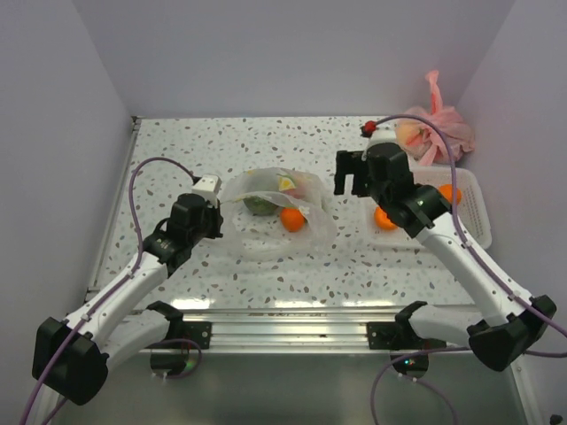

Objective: Untie the knot of the plastic bag and take out the fruit

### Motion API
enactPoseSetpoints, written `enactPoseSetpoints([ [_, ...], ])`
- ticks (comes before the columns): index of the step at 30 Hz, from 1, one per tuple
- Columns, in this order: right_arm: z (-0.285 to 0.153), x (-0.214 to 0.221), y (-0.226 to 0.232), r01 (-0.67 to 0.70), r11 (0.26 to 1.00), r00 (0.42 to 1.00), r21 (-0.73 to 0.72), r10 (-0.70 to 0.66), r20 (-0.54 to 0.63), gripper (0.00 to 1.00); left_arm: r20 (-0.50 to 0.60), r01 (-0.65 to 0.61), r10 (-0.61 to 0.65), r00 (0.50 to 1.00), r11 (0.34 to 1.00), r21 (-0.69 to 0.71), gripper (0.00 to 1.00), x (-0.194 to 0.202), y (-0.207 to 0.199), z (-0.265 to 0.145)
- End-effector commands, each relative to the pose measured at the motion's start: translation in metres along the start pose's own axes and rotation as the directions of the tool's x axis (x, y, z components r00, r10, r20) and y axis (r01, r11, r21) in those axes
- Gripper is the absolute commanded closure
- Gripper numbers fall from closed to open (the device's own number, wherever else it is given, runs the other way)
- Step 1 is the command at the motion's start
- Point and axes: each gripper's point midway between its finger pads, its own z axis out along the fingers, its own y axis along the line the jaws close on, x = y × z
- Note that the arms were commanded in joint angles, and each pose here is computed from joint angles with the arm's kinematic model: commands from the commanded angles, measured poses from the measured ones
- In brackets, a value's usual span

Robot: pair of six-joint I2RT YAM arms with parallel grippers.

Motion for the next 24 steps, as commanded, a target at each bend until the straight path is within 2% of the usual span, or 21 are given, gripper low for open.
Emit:
enactPoseSetpoints([
  [1, -0.018, -0.014, 0.053, 0.101, 0.983, 0.994, -0.154, -0.093, 0.058, 0.02, 0.037, -0.005, 0.004, 0.999, 1.000, 0.007, 1.00, -0.010, -0.001, 0.001],
  [6, -0.048, -0.001, 0.152, 0.256, 0.896, 0.966, -0.364, -0.223, 0.130, 0.03, 0.035, -0.005, 0.005, 0.999, 1.000, 0.009, 1.00, -0.010, -0.001, 0.001],
  [8, -0.057, 0.016, 0.190, 0.345, 0.837, 0.939, -0.424, -0.310, 0.152, 0.04, 0.036, -0.006, 0.006, 0.999, 1.000, 0.009, 1.00, -0.010, -0.001, 0.001],
  [11, -0.060, 0.043, 0.229, 0.401, 0.774, 0.913, -0.490, -0.382, 0.145, 0.04, 0.038, -0.005, 0.004, 0.999, 1.000, 0.009, 1.00, -0.010, -0.001, 0.000],
  [15, -0.051, 0.076, 0.254, 0.416, 0.729, 0.895, -0.544, -0.433, 0.105, 0.06, 0.041, -0.004, 0.004, 0.999, 1.000, 0.010, 1.00, -0.010, -0.001, -0.001],
  [19, -0.030, 0.113, 0.259, 0.448, 0.705, 0.859, -0.549, -0.510, 0.045, 0.09, 0.044, -0.004, 0.004, 0.999, 1.000, 0.012, 1.00, -0.011, -0.001, -0.001],
  [21, -0.014, 0.127, 0.252, 0.477, 0.716, 0.837, -0.510, -0.547, 0.014, 0.10, 0.040, -0.005, 0.004, 0.999, 1.000, 0.014, 1.00, -0.010, -0.001, -0.001],
  [24, 0.009, 0.140, 0.237, 0.478, 0.749, 0.834, -0.459, -0.551, -0.031, 0.14, 0.043, -0.003, 0.002, 0.999, 1.000, 0.020, 1.00, -0.011, -0.003, -0.001],
])
